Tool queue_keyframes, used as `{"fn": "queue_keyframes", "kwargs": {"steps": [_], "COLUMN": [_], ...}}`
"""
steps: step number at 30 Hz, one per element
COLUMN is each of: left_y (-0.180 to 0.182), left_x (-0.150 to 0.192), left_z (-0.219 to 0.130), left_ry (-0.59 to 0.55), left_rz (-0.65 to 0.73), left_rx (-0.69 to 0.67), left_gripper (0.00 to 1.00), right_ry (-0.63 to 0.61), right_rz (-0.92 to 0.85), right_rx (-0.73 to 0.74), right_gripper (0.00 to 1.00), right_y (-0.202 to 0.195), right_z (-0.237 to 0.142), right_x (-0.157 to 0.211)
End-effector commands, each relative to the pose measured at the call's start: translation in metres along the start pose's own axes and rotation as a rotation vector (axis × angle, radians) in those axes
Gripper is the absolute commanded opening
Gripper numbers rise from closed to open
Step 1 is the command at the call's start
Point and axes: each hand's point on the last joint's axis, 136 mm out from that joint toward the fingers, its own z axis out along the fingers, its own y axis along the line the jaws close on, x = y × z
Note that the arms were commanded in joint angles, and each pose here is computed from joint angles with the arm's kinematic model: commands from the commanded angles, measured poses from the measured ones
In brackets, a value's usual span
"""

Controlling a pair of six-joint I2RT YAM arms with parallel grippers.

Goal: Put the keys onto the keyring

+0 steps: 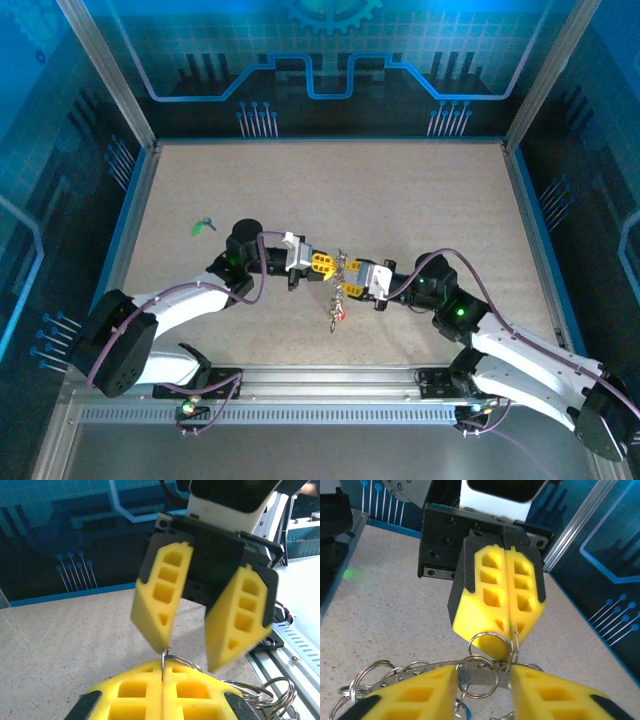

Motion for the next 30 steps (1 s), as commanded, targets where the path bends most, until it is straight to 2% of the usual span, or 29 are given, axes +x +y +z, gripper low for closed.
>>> {"fn": "queue_keyframes", "kwargs": {"steps": [1,7,12,23,27,30], "left_y": [-0.007,-0.006,-0.004,-0.003,0.001,0.000], "left_x": [-0.023,-0.022,-0.018,-0.014,-0.012,-0.012], "left_z": [-0.006,-0.007,-0.007,-0.008,-0.008,-0.008], "left_ry": [-0.063,-0.055,-0.034,-0.009,0.007,0.006], "left_rz": [0.084,0.101,0.107,0.107,0.101,0.101], "left_rx": [0.024,0.000,-0.011,-0.024,-0.044,-0.039], "left_gripper": [0.00,0.00,0.00,0.00,0.00,0.00], "right_ry": [-0.014,-0.012,-0.059,-0.072,-0.067,-0.038], "right_rz": [0.048,0.127,0.108,0.095,0.090,0.092], "right_rx": [-0.025,-0.144,-0.229,-0.263,-0.293,-0.258], "right_gripper": [0.46,0.47,0.38,0.37,0.29,0.30], "right_y": [-0.004,0.009,0.023,0.030,0.036,0.032], "right_z": [0.002,0.003,-0.003,-0.009,-0.009,-0.006], "right_x": [-0.005,-0.003,-0.013,-0.019,-0.019,-0.014]}}
